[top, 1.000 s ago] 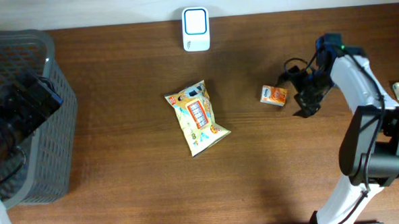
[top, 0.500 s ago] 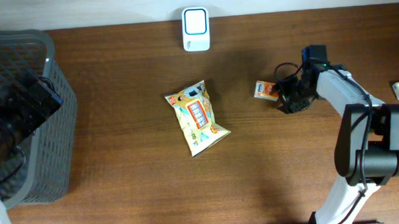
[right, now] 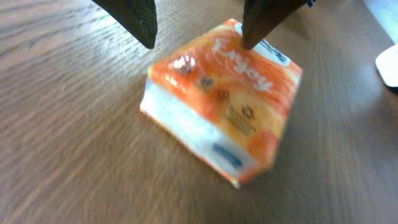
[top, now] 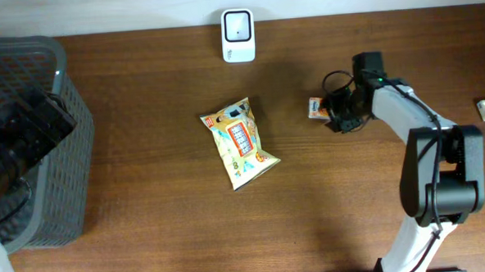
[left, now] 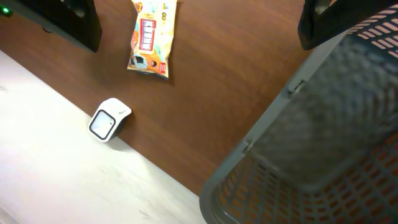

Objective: Scan the item barcode
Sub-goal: 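Reach the right gripper to the orange tissue pack and grasp it, then hold the orange tissue pack up to the white scanner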

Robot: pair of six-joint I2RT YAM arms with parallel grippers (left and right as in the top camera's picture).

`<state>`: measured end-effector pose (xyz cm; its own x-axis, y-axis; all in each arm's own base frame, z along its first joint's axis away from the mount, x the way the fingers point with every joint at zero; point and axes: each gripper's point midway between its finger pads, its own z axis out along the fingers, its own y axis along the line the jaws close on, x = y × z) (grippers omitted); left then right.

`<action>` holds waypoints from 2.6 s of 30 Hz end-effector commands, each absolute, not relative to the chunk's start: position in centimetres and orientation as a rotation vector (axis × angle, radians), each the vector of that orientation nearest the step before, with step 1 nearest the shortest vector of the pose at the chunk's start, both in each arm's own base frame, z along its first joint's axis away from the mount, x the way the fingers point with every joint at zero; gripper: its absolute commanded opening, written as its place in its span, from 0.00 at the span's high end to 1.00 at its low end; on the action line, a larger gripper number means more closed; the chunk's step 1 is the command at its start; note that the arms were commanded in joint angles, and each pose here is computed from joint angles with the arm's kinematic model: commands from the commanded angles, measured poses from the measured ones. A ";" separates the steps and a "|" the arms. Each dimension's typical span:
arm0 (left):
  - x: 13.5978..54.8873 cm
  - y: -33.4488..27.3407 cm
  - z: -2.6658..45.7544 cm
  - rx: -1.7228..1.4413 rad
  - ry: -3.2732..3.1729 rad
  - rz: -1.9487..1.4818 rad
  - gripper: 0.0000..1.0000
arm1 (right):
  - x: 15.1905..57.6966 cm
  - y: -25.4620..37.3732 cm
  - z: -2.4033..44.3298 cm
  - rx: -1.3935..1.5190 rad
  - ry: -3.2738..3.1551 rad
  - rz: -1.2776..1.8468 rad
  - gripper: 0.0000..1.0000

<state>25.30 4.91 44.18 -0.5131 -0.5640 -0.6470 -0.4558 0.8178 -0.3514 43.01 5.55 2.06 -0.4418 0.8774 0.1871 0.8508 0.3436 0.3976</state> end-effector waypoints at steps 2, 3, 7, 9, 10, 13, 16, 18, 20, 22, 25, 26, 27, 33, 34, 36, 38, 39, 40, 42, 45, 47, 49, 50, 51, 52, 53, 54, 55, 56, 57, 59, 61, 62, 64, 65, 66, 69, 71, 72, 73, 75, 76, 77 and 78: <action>25.0 5.0 44.4 -0.757 2.182 -0.171 0.01 | 42.3 5.2 0.9 1.701 2.459 0.447 0.56; 25.0 5.0 44.4 -0.757 2.182 -0.171 0.01 | 42.4 4.8 0.9 1.688 2.444 0.404 0.57; 25.0 5.0 44.4 -0.757 2.182 -0.171 0.01 | 42.7 3.3 0.8 1.674 2.399 0.308 0.56; 25.0 5.0 44.4 -0.757 2.182 -0.171 0.01 | 43.5 3.0 1.0 1.582 2.413 0.317 0.57; 25.0 5.0 44.4 -0.757 2.182 -0.171 0.01 | 43.9 3.0 1.2 1.551 2.408 0.318 0.57; 25.0 5.0 44.4 -0.757 2.182 -0.171 0.01 | 45.8 3.1 1.9 1.381 2.413 0.357 0.57; 25.0 5.0 44.4 -0.757 2.182 -0.171 0.01 | 46.6 3.2 2.3 1.294 2.418 0.365 0.57; 25.0 5.0 44.4 -0.757 2.182 -0.171 0.01 | 46.7 2.9 2.3 1.298 2.413 0.365 0.57; 25.0 5.0 44.4 -0.757 2.182 -0.171 0.01 | 46.5 3.1 2.3 1.310 2.424 0.402 0.60; 25.0 5.0 44.4 -0.757 2.182 -0.171 0.01 | 46.4 3.4 2.3 1.378 2.413 0.465 0.63; 25.0 5.0 44.4 -0.757 2.182 -0.171 0.01 | 46.5 3.3 2.3 1.431 2.389 0.481 0.62; 25.0 5.0 44.4 -0.756 2.182 -0.171 0.01 | 46.5 3.2 2.3 1.431 2.386 0.473 0.63; 25.0 5.0 44.4 -0.757 2.182 -0.171 0.01 | 46.4 3.1 2.3 1.433 2.385 0.462 0.62; 25.0 5.0 44.4 -0.757 2.182 -0.171 0.01 | 45.9 2.8 1.8 1.454 2.391 0.427 0.63; 25.0 5.0 44.4 -0.757 2.182 -0.171 0.01 | 45.9 2.8 1.7 1.456 2.394 0.424 0.63; 25.0 5.0 44.4 -0.757 2.182 -0.171 0.01 | 45.8 2.8 1.3 1.462 2.400 0.414 0.65; 25.0 5.0 44.4 -0.757 2.182 -0.171 0.01 | 45.6 2.7 0.7 1.469 2.408 0.398 0.71; 25.0 5.0 44.4 -0.757 2.182 -0.171 0.01 | 45.6 2.7 0.5 1.472 2.412 0.395 0.72; 25.0 5.0 44.5 -0.757 2.182 -0.171 0.01 | 45.4 2.7 0.0 1.478 2.421 0.388 0.73; 25.0 5.0 44.4 -0.757 2.182 -0.171 0.01 | 45.4 2.6 -0.7 1.475 2.430 0.377 0.73; 25.0 5.0 44.4 -0.757 2.182 -0.171 0.01 | 45.8 2.5 -0.7 1.402 2.446 0.365 0.78; 25.0 5.0 44.4 -0.757 2.182 -0.171 0.01 | 46.3 2.7 -0.4 1.336 2.463 0.389 0.96; 25.0 5.0 44.4 -0.757 2.182 -0.171 0.01 | 47.0 3.2 0.7 1.239 2.489 0.438 0.96; 25.0 5.0 44.4 -0.757 2.182 -0.171 0.01 | 47.5 3.3 1.5 1.171 2.496 0.448 0.96; 25.0 5.0 44.4 -0.757 2.182 -0.171 0.01 | 48.0 3.3 2.4 1.097 2.502 0.449 0.96; 25.0 5.0 44.4 -0.757 2.182 -0.171 0.01 | 48.6 3.3 3.7 1.016 2.503 0.444 0.96; 25.0 5.0 44.4 -0.757 2.182 -0.171 0.01 | 49.1 3.4 5.1 0.939 2.501 0.439 0.96; 25.0 5.0 44.4 -0.757 2.182 -0.171 0.01 | 49.6 3.5 6.5 0.863 2.496 0.440 0.96; 25.0 5.0 44.4 -0.757 2.182 -0.171 0.01 | 50.2 3.9 7.8 0.782 2.489 0.456 0.96; 25.0 5.0 44.4 -0.757 2.182 -0.171 0.01 | 50.7 4.4 9.2 0.683 2.482 0.481 0.96; 25.0 5.0 44.4 -0.757 2.182 -0.171 0.01 | 51.2 5.0 10.6 0.569 2.470 0.506 0.96; 25.0 5.0 44.4 -0.757 2.182 -0.171 0.01 | 52.1 6.6 13.7 0.306 2.429 0.567 0.96; 25.0 5.0 44.4 -0.757 2.182 -0.171 0.01 | 52.2 8.5 16.1 0.077 2.374 0.645 0.96; 25.0 5.0 44.4 -0.757 2.182 -0.171 0.01 | 52.0 9.4 17.0 -0.027 2.348 0.693 0.96; 25.0 5.0 44.4 -0.757 2.182 -0.171 0.01 | 50.7 12.2 18.6 -0.306 2.259 0.841 0.96; 25.0 5.0 44.4 -0.757 2.182 -0.171 0.01 | 49.8 13.4 19.3 -0.414 2.208 0.920 0.96; 25.0 5.0 44.4 -0.757 2.182 -0.171 0.01 | 48.9 14.4 19.9 -0.502 2.160 0.997 0.96; 25.0 5.0 44.5 -0.757 2.182 -0.171 0.01 | 45.4 17.1 23.1 -0.742 1.933 1.281 0.96; 25.0 5.0 44.4 -0.757 2.182 -0.171 0.01 | 44.0 17.8 24.6 -0.821 1.819 1.389 0.96; 25.0 5.0 44.4 -0.757 2.182 -0.171 0.01 | 43.6 17.9 25.0 -0.836 1.792 1.418 0.96; 25.0 5.0 44.4 -0.757 2.182 -0.171 0.01 | 43.5 17.9 25.1 -0.836 1.791 1.423 0.96; 25.0 5.0 44.4 -0.757 2.182 -0.171 0.01 | 44.1 17.8 24.5 -0.805 1.839 1.389 0.96; 25.0 5.0 44.4 -0.757 2.182 -0.171 0.01 | 45.1 17.6 23.4 -0.726 1.941 1.327 0.96; 25.0 5.0 44.4 -0.757 2.182 -0.171 0.01 | 46.1 17.4 22.2 -0.645 2.033 1.257 0.96; 25.0 5.0 44.4 -0.757 2.182 -0.171 0.01 | 47.4 16.9 20.6 -0.544 2.143 1.133 0.96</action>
